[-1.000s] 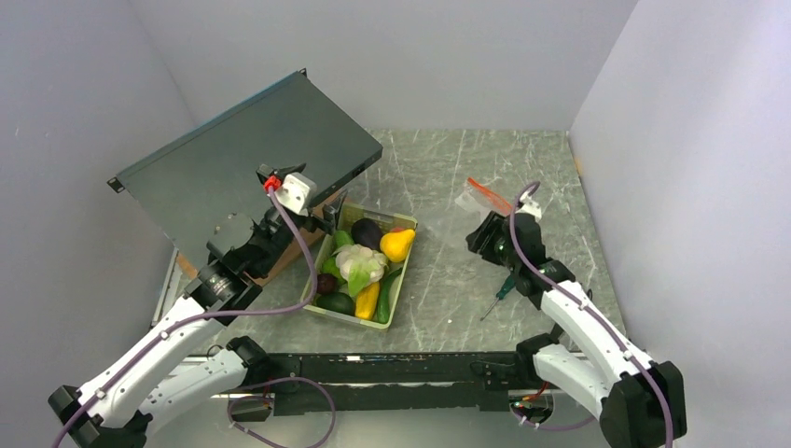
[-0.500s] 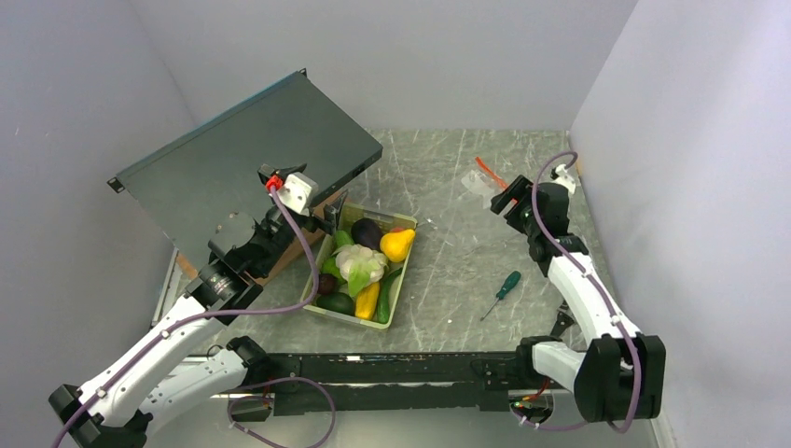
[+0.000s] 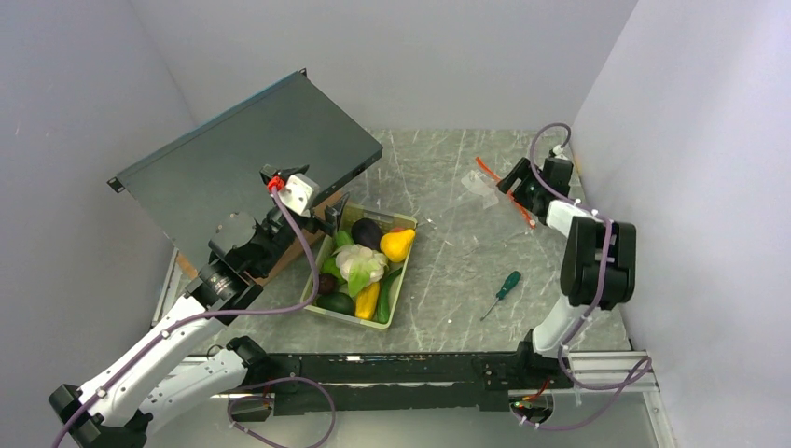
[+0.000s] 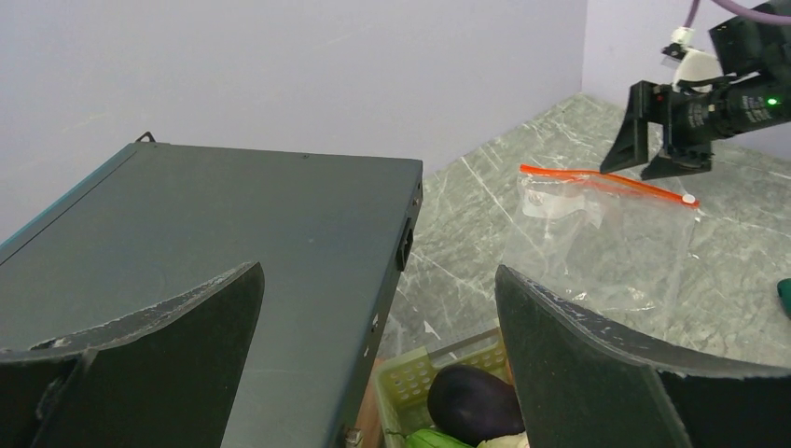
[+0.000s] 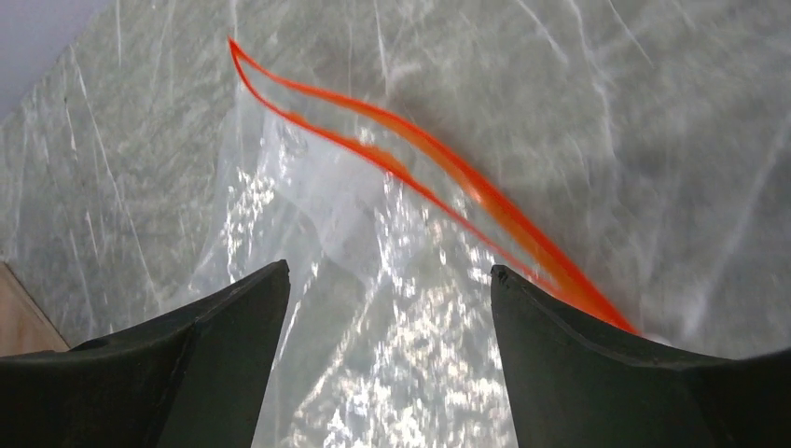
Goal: Place the food in the zip-top bag and seal the zipper
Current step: Pick up the zipper food storage bag at the center of the board.
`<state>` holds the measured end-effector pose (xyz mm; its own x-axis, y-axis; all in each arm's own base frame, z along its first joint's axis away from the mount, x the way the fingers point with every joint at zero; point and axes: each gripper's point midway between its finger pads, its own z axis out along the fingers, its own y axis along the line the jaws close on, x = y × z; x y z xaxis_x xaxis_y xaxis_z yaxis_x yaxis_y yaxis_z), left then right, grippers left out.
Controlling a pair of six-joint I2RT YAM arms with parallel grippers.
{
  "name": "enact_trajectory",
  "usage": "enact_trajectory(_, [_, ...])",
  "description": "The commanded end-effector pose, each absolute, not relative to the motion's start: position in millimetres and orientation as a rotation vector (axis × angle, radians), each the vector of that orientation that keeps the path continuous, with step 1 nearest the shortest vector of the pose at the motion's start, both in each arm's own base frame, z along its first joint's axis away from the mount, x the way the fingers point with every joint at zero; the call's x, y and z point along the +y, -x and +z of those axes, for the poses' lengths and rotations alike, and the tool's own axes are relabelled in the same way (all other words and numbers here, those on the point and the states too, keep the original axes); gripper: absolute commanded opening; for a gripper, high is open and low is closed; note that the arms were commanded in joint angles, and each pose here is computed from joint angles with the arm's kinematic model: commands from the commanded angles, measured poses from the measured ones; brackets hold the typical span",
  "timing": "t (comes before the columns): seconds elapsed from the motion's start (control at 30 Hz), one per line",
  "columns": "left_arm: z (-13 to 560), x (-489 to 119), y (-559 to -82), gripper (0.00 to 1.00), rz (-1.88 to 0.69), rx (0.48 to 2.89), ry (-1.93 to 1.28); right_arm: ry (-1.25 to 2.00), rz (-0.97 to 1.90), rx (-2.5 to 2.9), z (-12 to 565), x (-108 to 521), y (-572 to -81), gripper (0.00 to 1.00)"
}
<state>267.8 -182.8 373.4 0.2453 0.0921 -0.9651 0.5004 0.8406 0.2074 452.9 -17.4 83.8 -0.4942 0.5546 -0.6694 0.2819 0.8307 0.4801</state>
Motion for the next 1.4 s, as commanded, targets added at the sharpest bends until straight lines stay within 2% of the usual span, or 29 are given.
enact_trajectory(0.0, [401,-184,-260,1.0,-0.335,1.243,-0.529,-0.432,0.495,1.996,123,-22,-507,0.79])
enact_trajectory(0.13, [401,-187,-260,1.0,-0.346,1.244,-0.535,-0.315,0.543,2.025,114,-14,-523,0.76])
enact_trajectory(0.43, [399,-188,-261,1.0,-0.345,1.248,-0.54,-0.102,0.692,2.064,96,9,-535,0.76])
enact_trajectory(0.6, [397,-191,-263,1.0,-0.348,1.255,-0.55,-0.102,0.705,2.083,86,12,-534,0.76])
enact_trajectory(0.9, [391,-200,-266,1.0,-0.373,1.276,-0.575,-0.104,0.698,2.149,71,15,-537,0.69])
enact_trajectory(1.1, [387,-201,-269,1.0,-0.364,1.286,-0.579,-0.12,0.707,2.172,66,22,-538,0.51])
enact_trajectory(1.37, [388,-202,-267,1.0,-0.375,1.283,-0.583,-0.22,0.704,2.134,84,27,-526,0.17])
